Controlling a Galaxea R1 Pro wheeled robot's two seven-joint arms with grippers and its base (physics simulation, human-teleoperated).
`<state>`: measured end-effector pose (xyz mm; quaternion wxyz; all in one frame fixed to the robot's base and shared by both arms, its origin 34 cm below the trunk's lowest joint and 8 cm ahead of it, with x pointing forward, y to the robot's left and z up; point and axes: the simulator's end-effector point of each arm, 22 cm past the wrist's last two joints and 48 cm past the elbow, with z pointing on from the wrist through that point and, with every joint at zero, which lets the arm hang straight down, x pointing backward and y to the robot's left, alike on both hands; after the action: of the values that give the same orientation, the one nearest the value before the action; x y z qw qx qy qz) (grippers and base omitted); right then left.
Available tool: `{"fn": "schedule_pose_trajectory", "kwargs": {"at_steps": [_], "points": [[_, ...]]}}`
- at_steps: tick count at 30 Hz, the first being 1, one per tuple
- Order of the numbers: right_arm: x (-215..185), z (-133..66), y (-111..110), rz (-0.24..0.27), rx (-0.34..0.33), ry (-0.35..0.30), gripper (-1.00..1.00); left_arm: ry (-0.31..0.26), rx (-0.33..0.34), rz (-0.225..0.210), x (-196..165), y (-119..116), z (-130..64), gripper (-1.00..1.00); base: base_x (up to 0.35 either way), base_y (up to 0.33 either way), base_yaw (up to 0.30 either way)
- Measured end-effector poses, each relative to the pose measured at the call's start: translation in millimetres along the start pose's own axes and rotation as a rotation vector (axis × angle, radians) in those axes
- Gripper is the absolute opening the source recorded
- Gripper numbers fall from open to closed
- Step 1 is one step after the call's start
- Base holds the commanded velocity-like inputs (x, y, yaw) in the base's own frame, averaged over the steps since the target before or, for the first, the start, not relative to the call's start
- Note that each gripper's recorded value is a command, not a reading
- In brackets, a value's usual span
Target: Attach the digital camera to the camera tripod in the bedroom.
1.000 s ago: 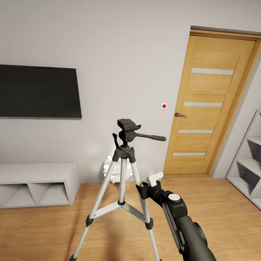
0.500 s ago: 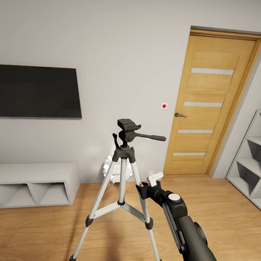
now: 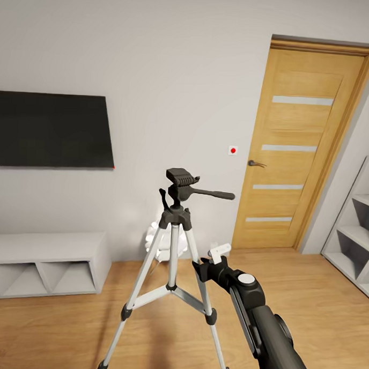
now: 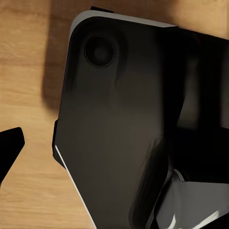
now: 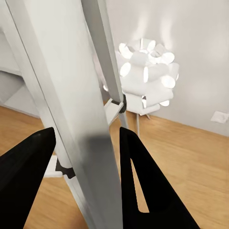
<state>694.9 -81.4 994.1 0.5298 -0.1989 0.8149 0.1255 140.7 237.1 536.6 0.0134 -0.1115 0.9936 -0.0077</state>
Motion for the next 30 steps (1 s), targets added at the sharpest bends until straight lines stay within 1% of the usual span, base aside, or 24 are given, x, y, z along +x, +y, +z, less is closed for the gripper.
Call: {"fn": "schedule_pose_trajectory", "kwargs": {"at_steps": [16, 30], "points": [[0.7, 0.2, 0.0, 0.005, -0.002, 0.001, -1.0, 0.0, 0.0, 0.0, 0.0, 0.1, 0.0, 1.0, 0.171, 0.0, 0.0], [2.1, 0.9, 0.3, 0.006, -0.004, 0.004, -1.0, 0.0, 0.0, 0.0, -0.1, 0.0, 0.1, 1.0, 0.022, 0.0, 0.0]]}}
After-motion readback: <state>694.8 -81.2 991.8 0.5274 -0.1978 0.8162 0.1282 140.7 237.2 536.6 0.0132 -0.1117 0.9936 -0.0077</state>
